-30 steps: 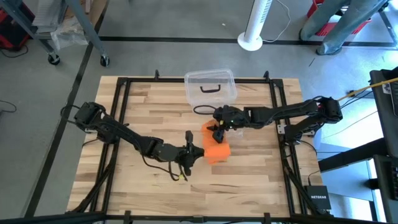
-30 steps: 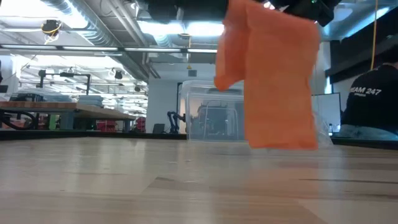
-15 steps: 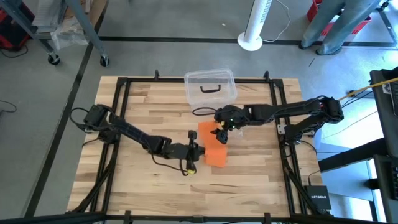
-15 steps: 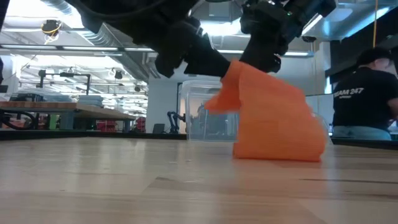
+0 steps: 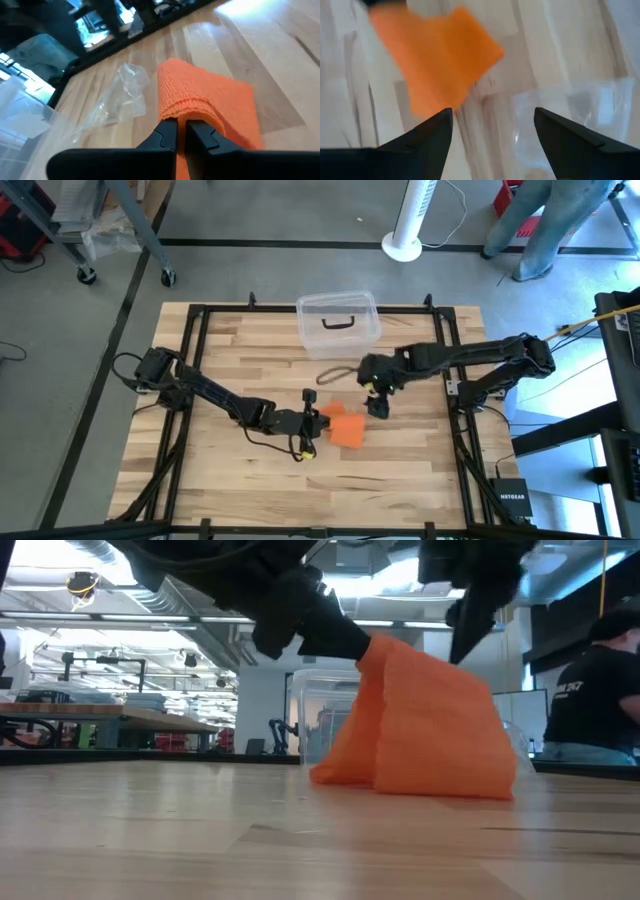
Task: Roll bandage
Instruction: Roll the orange bandage
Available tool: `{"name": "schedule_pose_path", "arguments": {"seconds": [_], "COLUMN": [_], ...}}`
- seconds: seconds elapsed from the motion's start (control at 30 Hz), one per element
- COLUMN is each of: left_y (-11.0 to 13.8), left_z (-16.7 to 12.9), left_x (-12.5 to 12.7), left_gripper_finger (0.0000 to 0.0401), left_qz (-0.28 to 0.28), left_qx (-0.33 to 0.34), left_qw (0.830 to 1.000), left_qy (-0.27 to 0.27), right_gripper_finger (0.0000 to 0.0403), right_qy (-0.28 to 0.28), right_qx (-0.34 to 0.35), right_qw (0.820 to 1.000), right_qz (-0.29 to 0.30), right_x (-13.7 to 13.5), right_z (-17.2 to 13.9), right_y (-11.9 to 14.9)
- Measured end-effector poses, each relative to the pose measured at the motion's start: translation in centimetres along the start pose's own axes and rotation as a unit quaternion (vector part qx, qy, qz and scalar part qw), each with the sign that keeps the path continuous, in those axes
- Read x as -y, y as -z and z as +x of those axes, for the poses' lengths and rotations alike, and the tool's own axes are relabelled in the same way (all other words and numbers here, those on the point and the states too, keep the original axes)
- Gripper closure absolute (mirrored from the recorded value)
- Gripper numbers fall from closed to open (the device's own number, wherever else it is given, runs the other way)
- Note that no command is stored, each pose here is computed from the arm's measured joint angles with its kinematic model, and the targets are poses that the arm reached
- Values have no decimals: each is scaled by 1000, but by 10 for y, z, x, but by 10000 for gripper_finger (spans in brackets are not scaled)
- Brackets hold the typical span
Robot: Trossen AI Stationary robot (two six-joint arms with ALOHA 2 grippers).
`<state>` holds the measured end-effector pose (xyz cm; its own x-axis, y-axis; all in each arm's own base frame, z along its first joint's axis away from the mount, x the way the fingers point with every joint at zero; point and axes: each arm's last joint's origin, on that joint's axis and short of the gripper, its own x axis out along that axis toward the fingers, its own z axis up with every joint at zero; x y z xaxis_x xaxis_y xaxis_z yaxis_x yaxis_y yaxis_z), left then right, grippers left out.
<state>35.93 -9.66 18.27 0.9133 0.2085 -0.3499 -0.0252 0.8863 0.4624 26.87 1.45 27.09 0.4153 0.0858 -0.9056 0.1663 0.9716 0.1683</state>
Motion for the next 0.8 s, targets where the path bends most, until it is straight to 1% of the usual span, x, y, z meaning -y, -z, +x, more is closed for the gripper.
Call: {"name": "schedule_pose_path", "arguments": {"seconds": [0.07,0.13,0.2,0.27,0.4,0.5,0.57,0.63,0.7,0.8], "left_y": [-2,-1,-1,-2,-2,-2,-2,-2,-2,-2], "left_z": [0,0,0,1,1,1,1,1,1,2], "left_x": [-2,-3,-3,-4,-6,-6,-6,-6,-6,-6], "left_gripper_finger": [398,397,397,399,398,396,395,395,395,397], "left_qz": [-3,-1,-1,-3,-6,-7,-6,-7,-7,-8], "left_qx": [4,4,4,6,11,11,10,10,10,10], "left_qw": [1000,1000,1000,1000,1000,1000,1000,1000,1000,1000], "left_qy": [-7,-11,-11,-14,-17,-18,-18,-18,-17,-18], "right_gripper_finger": [123,123,123,123,123,123,123,123,123,123], "right_qy": [-3,-7,-19,-36,-67,-79,-80,-62,-42,-46], "right_qx": [-4,-11,-5,8,77,117,134,153,168,214], "right_qw": [1000,999,997,997,993,989,988,986,985,976], "right_qz": [-27,-51,-73,-74,-59,-44,-20,-2,-1,-22], "right_x": [-9,-17,-26,-32,-41,-42,-41,-40,-41,-47], "right_z": [6,18,31,45,81,102,108,111,113,113], "right_y": [13,30,48,66,98,115,118,117,117,111]}}
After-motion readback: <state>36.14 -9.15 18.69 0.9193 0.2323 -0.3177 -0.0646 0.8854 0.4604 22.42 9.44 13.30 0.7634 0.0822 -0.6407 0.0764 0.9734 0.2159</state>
